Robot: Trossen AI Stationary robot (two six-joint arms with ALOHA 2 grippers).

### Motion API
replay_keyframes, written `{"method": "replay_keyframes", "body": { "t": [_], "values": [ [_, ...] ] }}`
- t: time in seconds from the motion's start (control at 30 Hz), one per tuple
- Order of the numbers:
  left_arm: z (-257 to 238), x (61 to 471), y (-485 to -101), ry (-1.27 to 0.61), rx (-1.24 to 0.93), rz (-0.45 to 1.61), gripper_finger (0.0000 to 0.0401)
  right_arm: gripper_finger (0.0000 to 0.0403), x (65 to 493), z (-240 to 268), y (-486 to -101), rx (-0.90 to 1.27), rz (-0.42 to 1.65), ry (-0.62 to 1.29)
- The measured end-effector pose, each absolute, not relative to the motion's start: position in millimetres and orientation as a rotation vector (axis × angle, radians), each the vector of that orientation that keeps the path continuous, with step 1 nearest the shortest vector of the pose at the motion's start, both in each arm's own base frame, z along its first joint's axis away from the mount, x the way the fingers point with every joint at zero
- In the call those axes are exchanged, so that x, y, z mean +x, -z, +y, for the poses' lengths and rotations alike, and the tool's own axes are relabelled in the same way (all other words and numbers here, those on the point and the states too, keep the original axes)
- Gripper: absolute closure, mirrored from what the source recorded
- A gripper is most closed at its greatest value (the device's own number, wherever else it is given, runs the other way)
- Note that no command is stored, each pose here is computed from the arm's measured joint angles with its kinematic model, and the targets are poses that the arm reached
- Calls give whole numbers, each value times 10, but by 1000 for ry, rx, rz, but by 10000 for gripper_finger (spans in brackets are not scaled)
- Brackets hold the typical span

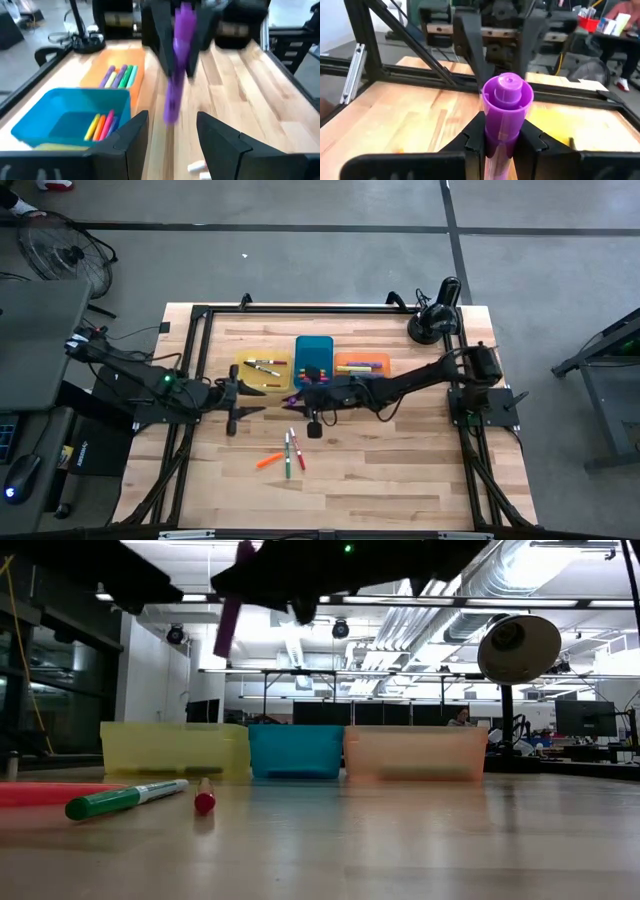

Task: Pick & Place Markers
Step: Put the dark violet highlighter into the orange bin

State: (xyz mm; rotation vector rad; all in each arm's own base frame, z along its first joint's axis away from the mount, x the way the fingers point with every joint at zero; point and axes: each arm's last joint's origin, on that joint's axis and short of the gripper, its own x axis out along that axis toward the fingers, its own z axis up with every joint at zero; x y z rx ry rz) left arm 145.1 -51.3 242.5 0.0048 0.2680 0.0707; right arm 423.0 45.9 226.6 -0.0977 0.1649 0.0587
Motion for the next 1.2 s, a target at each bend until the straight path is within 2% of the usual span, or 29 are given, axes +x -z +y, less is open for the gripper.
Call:
{"method": "replay_keyframes", "body": {
  "t": [0.3,0.77,1.0,1.2],
  "values": [
    [-497,1335,-2431,-28,28,222,235,351,3907,218,-2625,-106,351,28],
    [-509,1300,-2041,89,48,-13,235,351,3672,-245,-2564,-41,652,89],
    [-515,1296,-2025,116,86,-21,235,351,3632,-451,-2754,-61,755,129],
    [-485,1309,-2093,158,101,-95,235,351,3501,-556,-2740,-49,928,140]
  ]
}}
